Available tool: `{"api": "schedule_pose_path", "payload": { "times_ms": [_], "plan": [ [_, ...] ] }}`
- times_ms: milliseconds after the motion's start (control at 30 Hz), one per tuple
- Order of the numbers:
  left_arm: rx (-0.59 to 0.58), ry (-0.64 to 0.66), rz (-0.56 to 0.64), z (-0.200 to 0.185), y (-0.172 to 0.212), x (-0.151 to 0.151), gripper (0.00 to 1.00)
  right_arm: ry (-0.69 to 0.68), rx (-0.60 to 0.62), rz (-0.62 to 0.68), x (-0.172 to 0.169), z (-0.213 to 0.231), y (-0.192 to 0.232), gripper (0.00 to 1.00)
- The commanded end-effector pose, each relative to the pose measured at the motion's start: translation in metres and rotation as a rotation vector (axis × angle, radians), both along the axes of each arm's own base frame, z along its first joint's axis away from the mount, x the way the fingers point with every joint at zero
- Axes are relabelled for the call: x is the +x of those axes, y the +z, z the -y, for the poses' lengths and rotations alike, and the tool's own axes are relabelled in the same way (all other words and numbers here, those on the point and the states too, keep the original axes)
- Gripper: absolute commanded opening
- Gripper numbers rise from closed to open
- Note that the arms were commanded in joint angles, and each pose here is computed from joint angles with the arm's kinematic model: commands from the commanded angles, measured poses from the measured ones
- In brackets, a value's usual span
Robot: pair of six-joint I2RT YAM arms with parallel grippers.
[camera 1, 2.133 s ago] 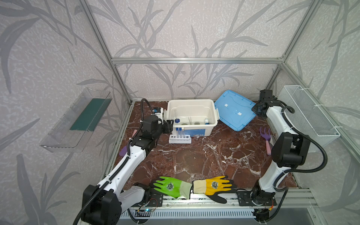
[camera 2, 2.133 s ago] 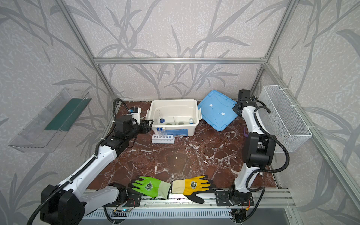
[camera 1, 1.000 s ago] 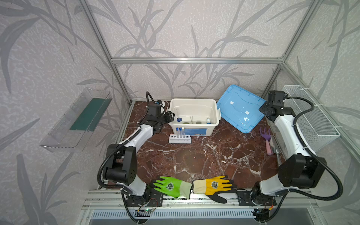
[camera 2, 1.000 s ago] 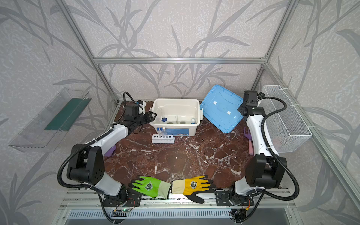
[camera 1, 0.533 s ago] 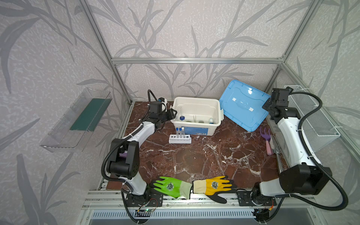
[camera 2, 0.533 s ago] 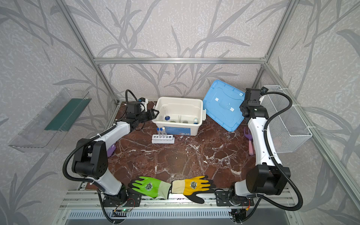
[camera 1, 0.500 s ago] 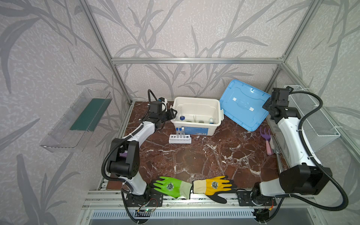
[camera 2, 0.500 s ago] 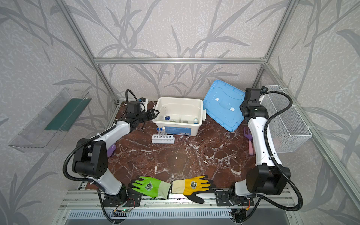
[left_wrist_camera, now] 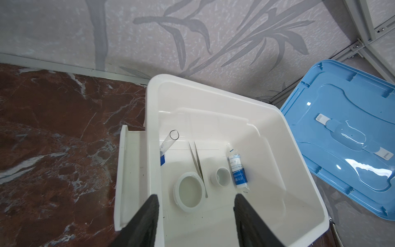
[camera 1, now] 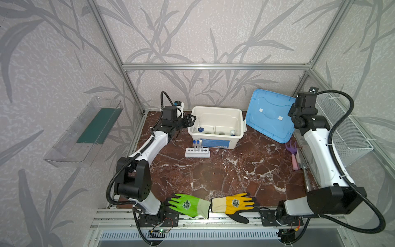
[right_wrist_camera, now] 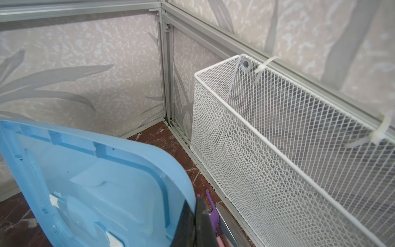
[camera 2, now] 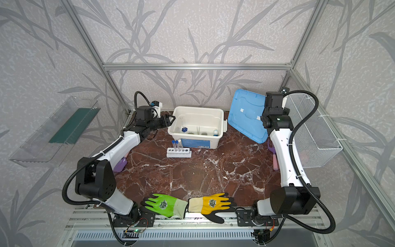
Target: Organize the chemistry lab equipment
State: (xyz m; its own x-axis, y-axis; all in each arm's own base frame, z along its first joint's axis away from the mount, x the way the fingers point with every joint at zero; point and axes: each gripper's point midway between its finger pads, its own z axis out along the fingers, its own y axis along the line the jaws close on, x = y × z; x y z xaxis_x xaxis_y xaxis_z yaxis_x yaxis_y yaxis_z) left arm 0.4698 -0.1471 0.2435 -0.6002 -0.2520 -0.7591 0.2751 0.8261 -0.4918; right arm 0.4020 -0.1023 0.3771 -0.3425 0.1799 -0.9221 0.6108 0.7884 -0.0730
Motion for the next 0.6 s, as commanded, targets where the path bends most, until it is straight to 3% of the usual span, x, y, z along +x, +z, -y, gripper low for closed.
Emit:
{"api": "schedule_pose_path", "payload": {
  "times_ms": [0, 267, 567],
  "plan": [
    [0.022, -0.022, 0.052, 0.001, 0.028, -0.009, 0.58, -0.017, -0.063, 0.137, -0.014, -0.001, 0.052, 0.00],
    [0.005, -0.047, 0.074, 0.004, 0.042, -0.019, 0.58, 0.009, -0.089, 0.167, -0.036, -0.003, 0.083, 0.00],
    [-0.019, -0.111, 0.091, 0.022, 0.054, -0.023, 0.58, -0.006, -0.155, 0.206, -0.089, 0.002, 0.130, 0.00]
  ]
}}
